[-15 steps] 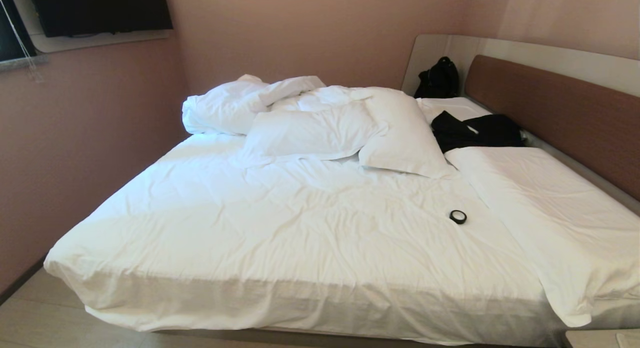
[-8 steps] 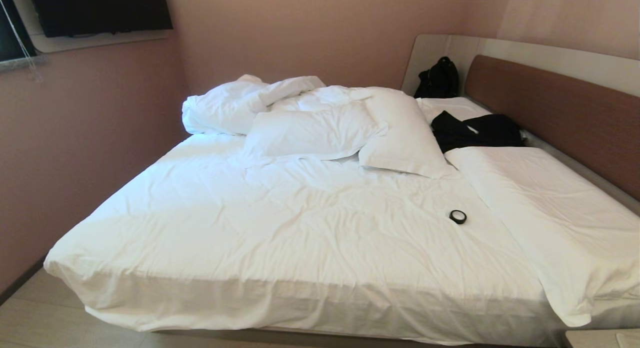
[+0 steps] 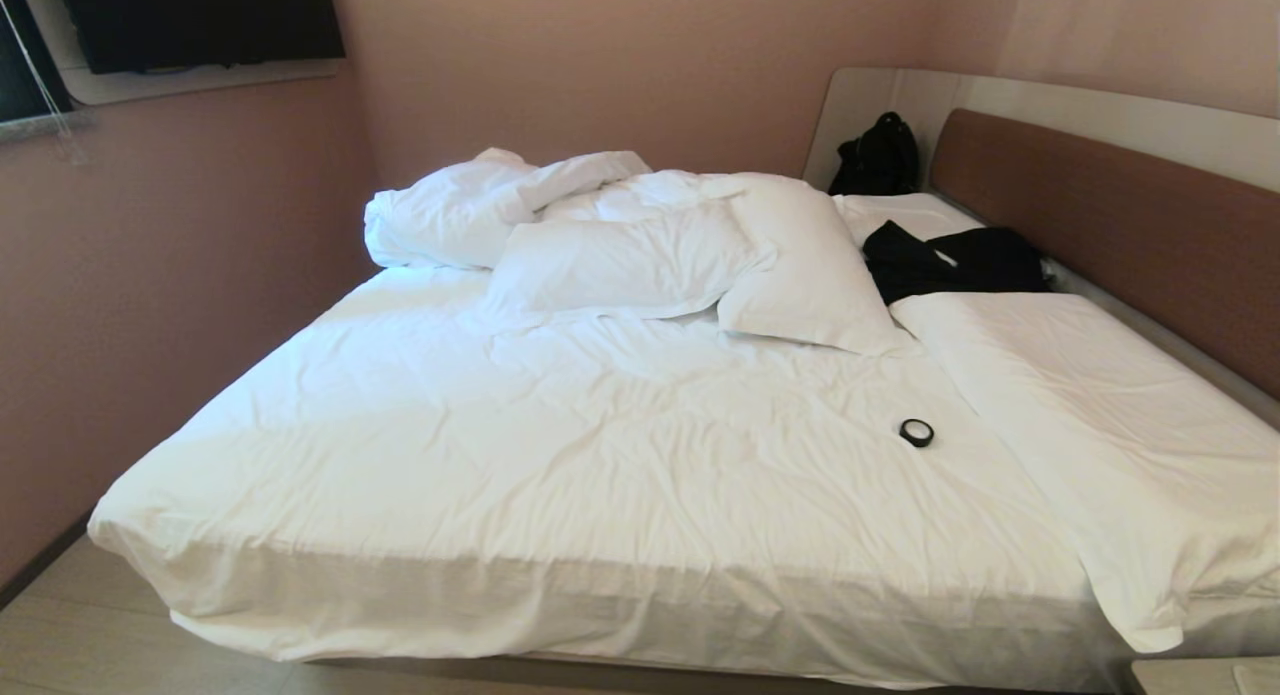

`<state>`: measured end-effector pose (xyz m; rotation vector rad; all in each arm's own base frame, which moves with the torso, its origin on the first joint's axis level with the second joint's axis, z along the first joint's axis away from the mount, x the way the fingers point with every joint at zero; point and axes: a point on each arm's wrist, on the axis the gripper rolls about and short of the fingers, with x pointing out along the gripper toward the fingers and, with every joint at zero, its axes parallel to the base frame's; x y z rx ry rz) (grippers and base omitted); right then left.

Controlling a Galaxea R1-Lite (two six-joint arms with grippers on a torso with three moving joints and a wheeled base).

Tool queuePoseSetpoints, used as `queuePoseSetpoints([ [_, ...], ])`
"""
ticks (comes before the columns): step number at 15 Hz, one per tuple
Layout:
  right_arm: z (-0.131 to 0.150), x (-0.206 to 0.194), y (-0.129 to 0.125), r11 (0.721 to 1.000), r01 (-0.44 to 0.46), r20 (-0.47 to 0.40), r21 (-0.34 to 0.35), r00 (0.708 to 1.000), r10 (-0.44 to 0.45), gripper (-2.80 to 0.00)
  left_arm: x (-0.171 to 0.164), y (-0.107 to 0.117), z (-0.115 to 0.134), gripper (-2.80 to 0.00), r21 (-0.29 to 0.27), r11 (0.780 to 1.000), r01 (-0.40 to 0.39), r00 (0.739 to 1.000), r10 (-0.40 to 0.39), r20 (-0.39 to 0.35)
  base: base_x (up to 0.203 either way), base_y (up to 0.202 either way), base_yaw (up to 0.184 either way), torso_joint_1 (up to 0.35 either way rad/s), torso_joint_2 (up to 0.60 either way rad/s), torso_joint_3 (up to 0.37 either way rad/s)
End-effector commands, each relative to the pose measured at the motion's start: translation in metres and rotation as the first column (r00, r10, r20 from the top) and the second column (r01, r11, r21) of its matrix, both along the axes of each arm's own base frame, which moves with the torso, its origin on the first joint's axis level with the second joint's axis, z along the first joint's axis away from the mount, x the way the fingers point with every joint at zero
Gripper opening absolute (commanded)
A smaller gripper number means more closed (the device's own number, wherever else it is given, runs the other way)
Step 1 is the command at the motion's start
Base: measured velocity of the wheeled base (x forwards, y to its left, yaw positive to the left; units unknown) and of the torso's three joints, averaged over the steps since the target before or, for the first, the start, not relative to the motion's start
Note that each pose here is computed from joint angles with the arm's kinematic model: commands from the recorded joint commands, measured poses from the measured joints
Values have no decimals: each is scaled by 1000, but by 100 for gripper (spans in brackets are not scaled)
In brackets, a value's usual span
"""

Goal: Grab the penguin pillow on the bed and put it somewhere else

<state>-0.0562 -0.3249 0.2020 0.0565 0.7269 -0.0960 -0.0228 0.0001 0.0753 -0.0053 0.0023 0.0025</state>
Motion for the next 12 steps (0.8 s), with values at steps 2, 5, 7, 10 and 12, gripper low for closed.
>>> queuePoseSetpoints([
  [2, 15, 79, 5, 968, -243, 49, -68, 968, 246, 0, 0, 0, 0, -280, -1, 1000, -1, 1000, 1, -1, 0, 0, 0, 0, 0, 0],
  [5, 45, 138, 38, 897, -414, 70, -158, 901, 428, 0, 0, 0, -1, -280, -1, 1000, -1, 1000, 1, -2, 0, 0, 0, 0, 0, 0],
  [7, 61, 166, 63, 837, -508, 68, -204, 845, 530, 0, 0, 0, 0, -280, -1, 1000, -1, 1000, 1, -1, 0, 0, 0, 0, 0, 0],
  [10, 74, 207, 99, 726, -643, 73, -244, 734, 675, 0, 0, 0, 0, -280, -1, 1000, -2, 1000, 2, -1, 0, 0, 0, 0, 0, 0],
  [12, 78, 229, 122, 646, -720, 80, -254, 650, 756, 0, 0, 0, 0, -280, -1, 1000, -2, 1000, 2, -1, 0, 0, 0, 0, 0, 0],
])
